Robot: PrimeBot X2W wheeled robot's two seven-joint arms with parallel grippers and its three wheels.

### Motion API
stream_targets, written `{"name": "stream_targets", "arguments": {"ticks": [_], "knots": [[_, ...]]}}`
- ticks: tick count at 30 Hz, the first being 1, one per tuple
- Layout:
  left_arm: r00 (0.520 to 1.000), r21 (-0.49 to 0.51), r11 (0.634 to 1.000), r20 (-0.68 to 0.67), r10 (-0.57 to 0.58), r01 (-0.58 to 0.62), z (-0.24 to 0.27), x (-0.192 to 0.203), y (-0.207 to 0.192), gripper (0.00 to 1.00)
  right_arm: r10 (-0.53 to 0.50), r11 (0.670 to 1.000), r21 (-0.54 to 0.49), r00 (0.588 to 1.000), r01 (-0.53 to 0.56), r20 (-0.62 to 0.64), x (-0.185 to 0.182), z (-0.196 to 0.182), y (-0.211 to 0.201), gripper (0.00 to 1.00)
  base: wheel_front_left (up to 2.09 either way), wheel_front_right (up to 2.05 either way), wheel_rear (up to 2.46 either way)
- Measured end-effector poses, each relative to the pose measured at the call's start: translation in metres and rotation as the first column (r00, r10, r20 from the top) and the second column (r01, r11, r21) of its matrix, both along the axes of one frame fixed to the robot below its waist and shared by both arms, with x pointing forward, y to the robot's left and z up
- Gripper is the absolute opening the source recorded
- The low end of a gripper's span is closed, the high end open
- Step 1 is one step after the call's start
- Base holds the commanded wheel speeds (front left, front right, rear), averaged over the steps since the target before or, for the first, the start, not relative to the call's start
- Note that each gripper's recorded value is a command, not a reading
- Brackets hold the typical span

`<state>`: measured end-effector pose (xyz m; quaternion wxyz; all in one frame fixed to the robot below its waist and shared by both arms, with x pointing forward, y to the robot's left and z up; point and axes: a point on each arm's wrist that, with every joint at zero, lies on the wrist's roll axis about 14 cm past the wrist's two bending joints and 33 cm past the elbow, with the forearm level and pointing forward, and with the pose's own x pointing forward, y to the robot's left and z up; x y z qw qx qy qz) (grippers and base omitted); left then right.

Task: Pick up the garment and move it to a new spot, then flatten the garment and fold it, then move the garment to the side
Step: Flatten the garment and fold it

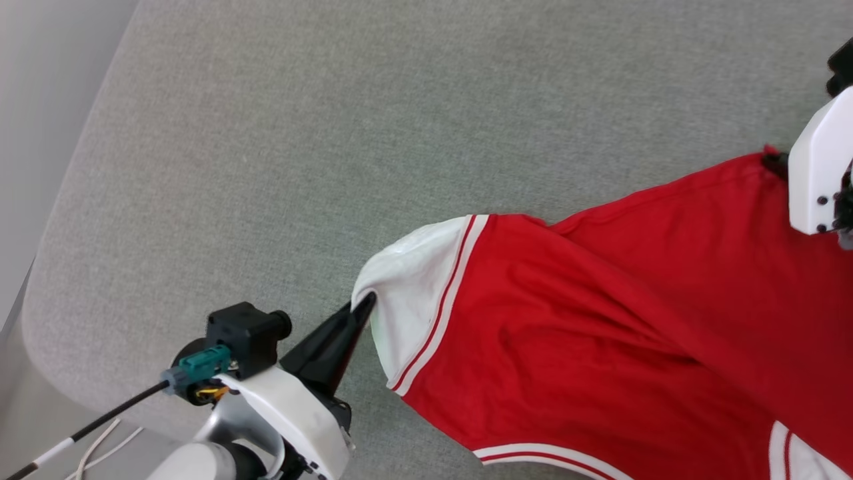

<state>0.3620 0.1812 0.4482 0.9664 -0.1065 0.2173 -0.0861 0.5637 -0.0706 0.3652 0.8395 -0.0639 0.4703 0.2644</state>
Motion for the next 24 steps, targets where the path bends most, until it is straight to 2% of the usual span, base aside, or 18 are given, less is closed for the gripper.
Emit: {"name": "stream_targets", "arguments": {"ticks": [7, 14, 18, 24], "knots": [[0.992, 0.022, 1.000, 0.122, -0.021, 0.019, 0.035, 0.010, 0.001, 0.00, -0.066, 0.997, 0.046, 0.992, 0.062, 0.108, -0.005, 0.049, -0.023, 0.00, 0.00, 0.00, 0.00], [0.965, 0.051, 0.998, 0.258, -0.045, 0.033, 0.078, 0.019, 0.002, 0.00, -0.142, 0.987, 0.116, 0.956, 0.115, 0.255, -0.012, 0.119, -0.055, 0.00, 0.00, 0.00, 0.00], [0.927, 0.055, 0.998, 0.370, -0.058, 0.040, 0.113, 0.027, -0.001, 0.00, -0.206, 0.968, 0.204, 0.924, 0.145, 0.323, -0.025, 0.160, -0.071, 0.00, 0.00, 0.00, 0.00], [0.856, 0.073, 0.995, 0.508, -0.092, 0.063, 0.164, 0.036, -0.006, 0.00, -0.249, 0.951, 0.278, 0.862, 0.132, 0.441, -0.053, 0.219, -0.088, 0.00, 0.00, 0.00, 0.00]]}}
